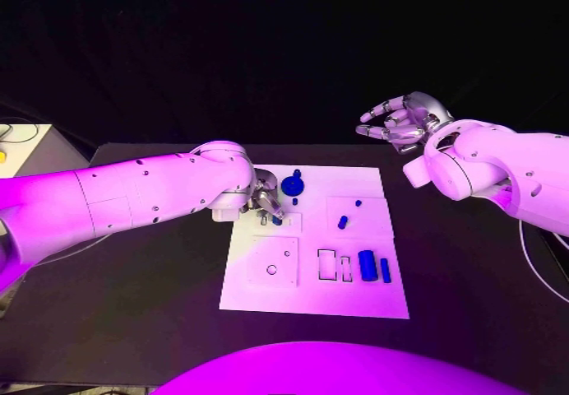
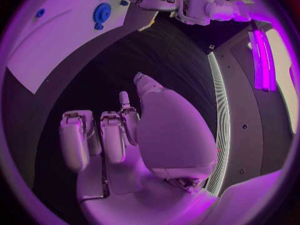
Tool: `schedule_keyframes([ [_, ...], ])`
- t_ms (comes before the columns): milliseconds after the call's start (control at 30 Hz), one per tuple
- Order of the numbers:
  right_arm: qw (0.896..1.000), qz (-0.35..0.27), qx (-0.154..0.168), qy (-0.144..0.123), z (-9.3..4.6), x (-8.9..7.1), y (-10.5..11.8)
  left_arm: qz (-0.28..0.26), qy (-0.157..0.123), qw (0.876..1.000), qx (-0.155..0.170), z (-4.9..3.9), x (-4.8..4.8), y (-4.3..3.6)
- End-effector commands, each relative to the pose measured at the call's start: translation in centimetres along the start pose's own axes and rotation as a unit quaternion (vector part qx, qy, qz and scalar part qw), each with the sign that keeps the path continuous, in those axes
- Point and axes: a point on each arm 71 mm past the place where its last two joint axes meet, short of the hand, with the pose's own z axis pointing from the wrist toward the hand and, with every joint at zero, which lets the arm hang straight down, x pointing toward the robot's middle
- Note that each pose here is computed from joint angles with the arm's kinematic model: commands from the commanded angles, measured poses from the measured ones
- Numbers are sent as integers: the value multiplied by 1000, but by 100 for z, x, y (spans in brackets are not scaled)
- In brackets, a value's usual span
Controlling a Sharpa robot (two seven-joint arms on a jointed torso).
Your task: Assemble the parts on the task board
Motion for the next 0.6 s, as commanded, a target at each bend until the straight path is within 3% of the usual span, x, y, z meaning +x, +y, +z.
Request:
schedule_keyframes([
  [33,1000,-6,-5,2,-3,2,7,6,6,1000,-2,3,9,14],
  [600,1000,-7,-6,3,-7,7,7,8,7,1000,-1,14,8,-15],
])
